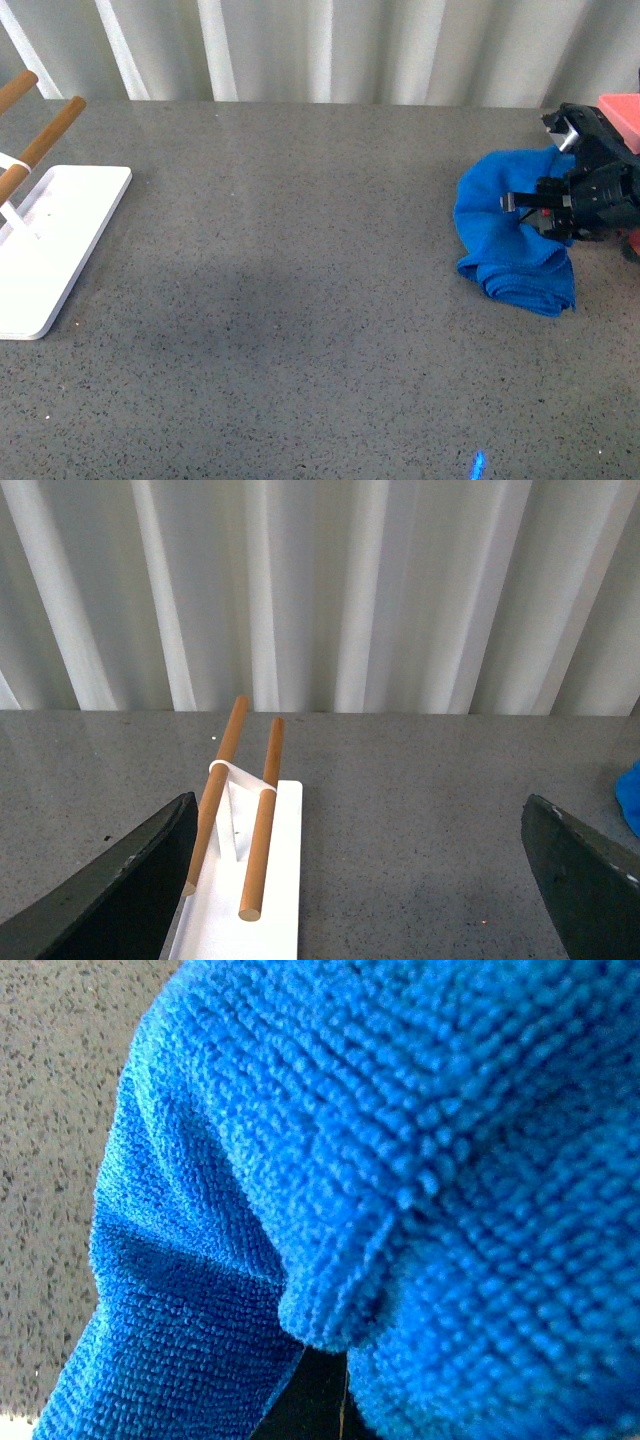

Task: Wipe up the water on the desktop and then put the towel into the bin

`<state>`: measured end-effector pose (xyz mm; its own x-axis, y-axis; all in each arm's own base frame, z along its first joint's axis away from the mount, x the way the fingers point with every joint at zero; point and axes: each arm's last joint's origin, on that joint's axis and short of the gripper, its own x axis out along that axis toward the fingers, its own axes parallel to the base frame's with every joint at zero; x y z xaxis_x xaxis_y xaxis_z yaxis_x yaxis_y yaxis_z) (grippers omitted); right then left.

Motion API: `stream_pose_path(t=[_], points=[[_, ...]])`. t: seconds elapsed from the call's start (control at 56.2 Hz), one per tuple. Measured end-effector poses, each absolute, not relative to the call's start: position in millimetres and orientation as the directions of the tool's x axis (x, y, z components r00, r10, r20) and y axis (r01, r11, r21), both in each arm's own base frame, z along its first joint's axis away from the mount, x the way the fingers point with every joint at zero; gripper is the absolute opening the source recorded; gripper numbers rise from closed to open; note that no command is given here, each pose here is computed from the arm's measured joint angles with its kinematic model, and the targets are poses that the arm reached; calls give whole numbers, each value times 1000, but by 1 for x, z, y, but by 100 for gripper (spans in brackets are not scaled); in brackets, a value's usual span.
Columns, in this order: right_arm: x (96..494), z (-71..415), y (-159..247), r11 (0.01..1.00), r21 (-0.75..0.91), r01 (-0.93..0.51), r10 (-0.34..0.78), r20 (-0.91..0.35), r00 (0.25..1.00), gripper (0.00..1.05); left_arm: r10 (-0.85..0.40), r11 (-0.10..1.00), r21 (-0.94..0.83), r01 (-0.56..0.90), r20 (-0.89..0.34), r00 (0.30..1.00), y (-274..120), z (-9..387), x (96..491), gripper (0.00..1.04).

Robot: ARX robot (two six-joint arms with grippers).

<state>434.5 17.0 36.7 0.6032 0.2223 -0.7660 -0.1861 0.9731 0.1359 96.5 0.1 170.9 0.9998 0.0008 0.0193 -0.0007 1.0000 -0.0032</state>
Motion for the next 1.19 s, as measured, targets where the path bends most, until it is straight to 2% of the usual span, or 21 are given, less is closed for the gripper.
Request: stream_pose_path(t=[0.196, 0.303, 0.552, 0.765, 0.979, 1.193], points=[[467, 37, 33, 953, 154, -260, 284, -756, 590, 4, 1, 1000, -3, -1, 20, 1000, 0, 171, 96, 98], [480, 38, 48, 922, 190, -338, 359, -746, 561, 4, 1, 1000, -3, -1, 20, 1000, 0, 171, 96, 98], [499, 34, 117, 842, 237, -484, 486, -723, 491, 4, 1, 1000, -3, -1, 20, 1000, 0, 171, 96, 98], [474, 31, 135, 828, 310, -467, 531, -701, 476, 4, 1, 1000, -3, -1, 20, 1000, 0, 171, 96, 98], [423, 46, 137, 803, 435, -407, 591, -670, 449, 4, 1, 1000, -3, -1, 20, 1000, 0, 171, 96, 98], [381, 65, 127, 815, 443, -374, 577, -681, 451, 4, 1, 1000, -3, -1, 20, 1000, 0, 171, 96, 98]])
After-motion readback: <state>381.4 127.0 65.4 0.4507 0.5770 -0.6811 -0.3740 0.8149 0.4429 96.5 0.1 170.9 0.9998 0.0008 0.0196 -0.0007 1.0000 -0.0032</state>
